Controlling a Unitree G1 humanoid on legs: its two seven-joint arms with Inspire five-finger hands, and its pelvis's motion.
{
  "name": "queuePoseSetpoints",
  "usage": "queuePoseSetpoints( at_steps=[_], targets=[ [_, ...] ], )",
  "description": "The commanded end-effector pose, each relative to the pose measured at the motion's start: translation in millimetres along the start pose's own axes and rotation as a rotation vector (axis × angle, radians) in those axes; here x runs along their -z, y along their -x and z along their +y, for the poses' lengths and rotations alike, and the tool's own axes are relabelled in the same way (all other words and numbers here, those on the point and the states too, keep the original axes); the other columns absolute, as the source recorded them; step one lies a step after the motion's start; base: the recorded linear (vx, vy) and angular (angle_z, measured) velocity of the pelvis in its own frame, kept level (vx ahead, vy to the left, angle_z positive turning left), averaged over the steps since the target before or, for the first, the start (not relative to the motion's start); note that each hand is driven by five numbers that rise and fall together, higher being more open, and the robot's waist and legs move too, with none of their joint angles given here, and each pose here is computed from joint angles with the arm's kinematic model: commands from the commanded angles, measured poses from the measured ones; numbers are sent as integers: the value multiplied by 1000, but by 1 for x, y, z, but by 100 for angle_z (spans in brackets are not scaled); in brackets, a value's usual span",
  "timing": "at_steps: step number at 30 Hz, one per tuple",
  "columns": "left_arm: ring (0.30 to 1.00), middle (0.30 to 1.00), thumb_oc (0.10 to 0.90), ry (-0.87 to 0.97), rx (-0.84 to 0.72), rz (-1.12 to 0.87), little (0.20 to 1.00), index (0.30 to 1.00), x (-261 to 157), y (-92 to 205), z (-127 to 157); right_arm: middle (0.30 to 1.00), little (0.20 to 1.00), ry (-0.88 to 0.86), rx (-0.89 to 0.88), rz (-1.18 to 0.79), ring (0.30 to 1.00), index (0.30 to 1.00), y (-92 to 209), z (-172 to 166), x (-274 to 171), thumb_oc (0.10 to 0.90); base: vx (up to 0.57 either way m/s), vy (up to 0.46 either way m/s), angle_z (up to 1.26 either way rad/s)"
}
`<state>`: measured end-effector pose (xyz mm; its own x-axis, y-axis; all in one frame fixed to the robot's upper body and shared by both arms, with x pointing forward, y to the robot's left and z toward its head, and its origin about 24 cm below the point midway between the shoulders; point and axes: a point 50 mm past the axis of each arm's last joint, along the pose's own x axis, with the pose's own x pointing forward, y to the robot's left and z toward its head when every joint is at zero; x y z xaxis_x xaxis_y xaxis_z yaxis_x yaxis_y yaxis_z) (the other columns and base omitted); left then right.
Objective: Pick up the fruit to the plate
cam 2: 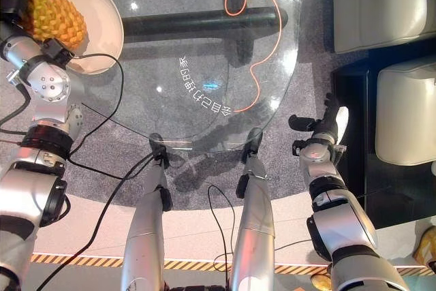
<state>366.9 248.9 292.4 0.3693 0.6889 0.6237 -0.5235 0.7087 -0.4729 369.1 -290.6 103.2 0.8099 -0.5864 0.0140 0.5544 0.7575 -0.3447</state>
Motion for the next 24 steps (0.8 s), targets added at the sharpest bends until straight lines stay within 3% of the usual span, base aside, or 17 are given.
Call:
queuePoseSetpoints(
  at_steps=[1, 18, 19, 23, 24],
  targets=[
    [300, 300, 100, 106, -17, -264, 200, 300, -67, -46, -14, 900, 900, 52, 48, -31, 900, 900, -6, -13, -5, 800, 0, 0, 0],
    [300, 300, 100, 83, 8, -243, 200, 300, -66, -51, -17, 900, 900, 62, 43, -52, 900, 900, -8, -13, -11, 800, 0, 0, 0],
    [347, 347, 155, 78, 12, -241, 255, 347, -66, -51, -17, 900, 900, 61, 44, -53, 900, 900, -7, -13, -11, 800, 0, 0, 0],
    [404, 404, 221, 67, 17, -236, 321, 404, -64, -51, -17, 900, 900, 62, 44, -53, 900, 900, -7, -13, -11, 800, 0, 0, 0],
    [448, 448, 273, 65, 18, -235, 373, 448, -63, -50, -17, 900, 900, 61, 45, -54, 900, 900, -7, -12, -12, 800, 0, 0, 0]
  ],
)
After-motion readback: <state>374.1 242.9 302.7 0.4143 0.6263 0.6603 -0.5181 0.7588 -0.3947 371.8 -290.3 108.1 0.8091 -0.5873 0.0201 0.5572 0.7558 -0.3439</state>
